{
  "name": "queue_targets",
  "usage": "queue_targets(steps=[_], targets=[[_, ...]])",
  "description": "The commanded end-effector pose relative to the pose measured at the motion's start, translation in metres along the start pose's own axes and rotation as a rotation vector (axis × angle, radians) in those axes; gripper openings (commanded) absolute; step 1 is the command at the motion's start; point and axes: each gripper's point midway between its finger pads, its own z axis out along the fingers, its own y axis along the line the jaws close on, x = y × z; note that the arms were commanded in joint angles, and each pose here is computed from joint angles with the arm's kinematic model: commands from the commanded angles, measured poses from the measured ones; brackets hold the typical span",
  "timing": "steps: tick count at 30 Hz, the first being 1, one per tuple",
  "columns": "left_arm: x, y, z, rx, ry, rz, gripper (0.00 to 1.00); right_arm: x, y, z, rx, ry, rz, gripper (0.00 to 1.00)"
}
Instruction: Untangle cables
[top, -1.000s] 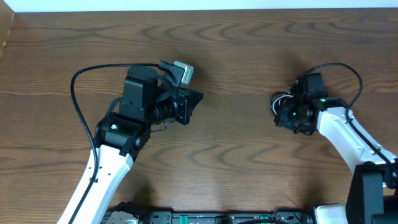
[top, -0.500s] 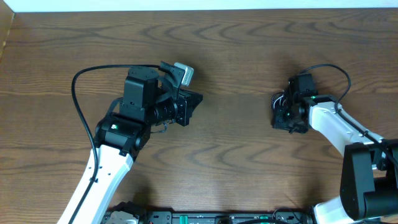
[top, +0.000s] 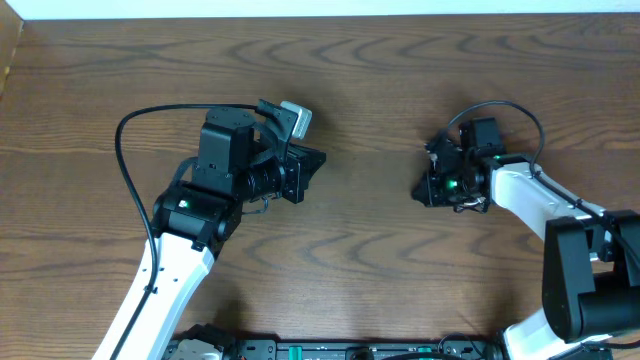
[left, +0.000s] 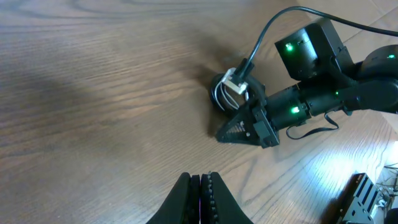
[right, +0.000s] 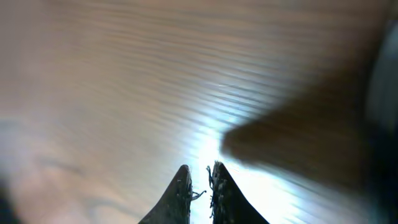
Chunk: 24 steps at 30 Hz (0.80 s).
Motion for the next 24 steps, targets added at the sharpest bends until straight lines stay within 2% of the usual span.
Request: queue_targets(steps=[1, 4, 7, 11, 15, 19, 24], targets=[[-0.002, -0.002, -0.003, 0.004, -0.009, 0.013, 0.08, 0.007, 0.050, 0.008, -0.206, 0.024, -0.125, 0.09], [-0.002, -0.002, -0.003, 0.004, -0.009, 0.013, 0.08, 0.011, 0.057, 0.017, -0.163, 0.041, -0.156, 0.11], [-0.001, -0.002, -0.003, 0.004, -0.005, 0.010, 0.08, 0.011, 0.029, 0.024, 0.057, 0.042, -0.093, 0.14], [0.004, -0.001, -0.003, 0.001, 0.016, 0.028, 0.08, 0.011, 0.004, 0.021, 0.221, 0.038, -0.079, 0.21], [0.006, 0.000, -0.003, 0.000, 0.023, 0.035, 0.08, 0.004, -0.022, 0.010, 0.392, 0.023, -0.087, 0.22], [0.006, 0.000, -0.003, 0.000, 0.023, 0.048, 0.08, -0.012, -0.026, 0.000, 0.458, 0.010, -0.195, 0.24], [0.008, 0.000, -0.003, -0.002, 0.032, 0.063, 0.08, -0.034, -0.034, -0.015, 0.557, -0.042, -0.224, 0.26]])
